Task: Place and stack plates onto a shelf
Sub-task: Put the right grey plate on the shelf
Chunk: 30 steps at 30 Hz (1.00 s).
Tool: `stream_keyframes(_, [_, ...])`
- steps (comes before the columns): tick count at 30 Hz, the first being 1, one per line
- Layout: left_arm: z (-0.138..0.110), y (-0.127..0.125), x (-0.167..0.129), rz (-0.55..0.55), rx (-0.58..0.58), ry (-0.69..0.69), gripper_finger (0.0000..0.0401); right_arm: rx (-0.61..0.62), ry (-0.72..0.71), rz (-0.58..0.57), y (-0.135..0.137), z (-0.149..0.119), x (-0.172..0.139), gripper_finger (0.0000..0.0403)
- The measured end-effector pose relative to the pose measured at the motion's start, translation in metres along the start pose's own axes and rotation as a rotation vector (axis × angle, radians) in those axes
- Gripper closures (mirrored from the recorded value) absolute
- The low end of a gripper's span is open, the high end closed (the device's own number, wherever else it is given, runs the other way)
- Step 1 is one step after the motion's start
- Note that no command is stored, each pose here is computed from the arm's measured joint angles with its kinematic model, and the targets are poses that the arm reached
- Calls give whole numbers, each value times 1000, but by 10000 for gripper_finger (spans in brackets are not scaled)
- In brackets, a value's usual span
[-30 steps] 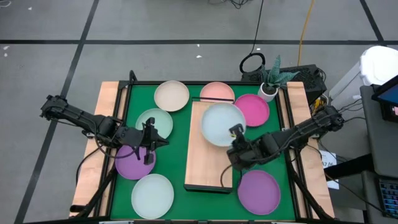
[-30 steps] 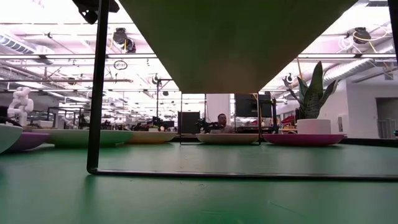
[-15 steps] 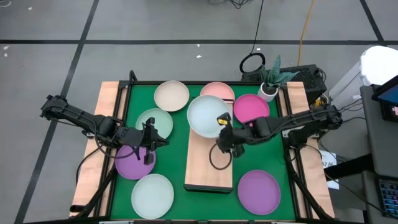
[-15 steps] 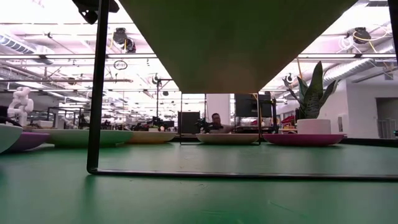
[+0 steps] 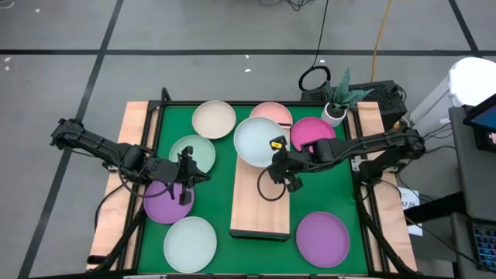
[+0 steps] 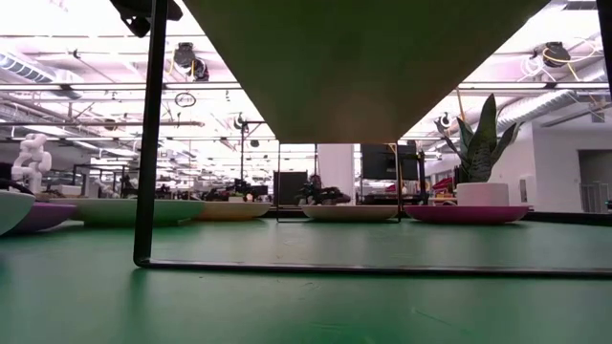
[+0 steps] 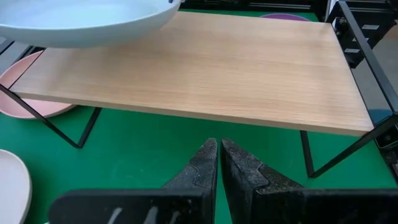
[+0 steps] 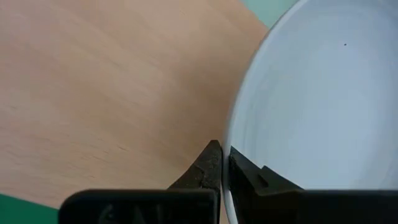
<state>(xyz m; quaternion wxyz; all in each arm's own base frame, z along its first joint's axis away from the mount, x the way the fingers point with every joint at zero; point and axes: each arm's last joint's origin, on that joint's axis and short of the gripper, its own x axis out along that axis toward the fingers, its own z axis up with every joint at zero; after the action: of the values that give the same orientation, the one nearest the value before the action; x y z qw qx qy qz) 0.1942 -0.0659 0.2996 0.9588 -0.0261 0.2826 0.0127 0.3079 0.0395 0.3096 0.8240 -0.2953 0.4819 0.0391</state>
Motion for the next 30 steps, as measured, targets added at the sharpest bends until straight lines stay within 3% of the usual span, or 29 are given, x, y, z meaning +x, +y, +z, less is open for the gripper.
stream_keyframes(30, [0, 0, 0, 0, 0, -1, 377, -14, 49, 63, 13, -14, 20, 393])
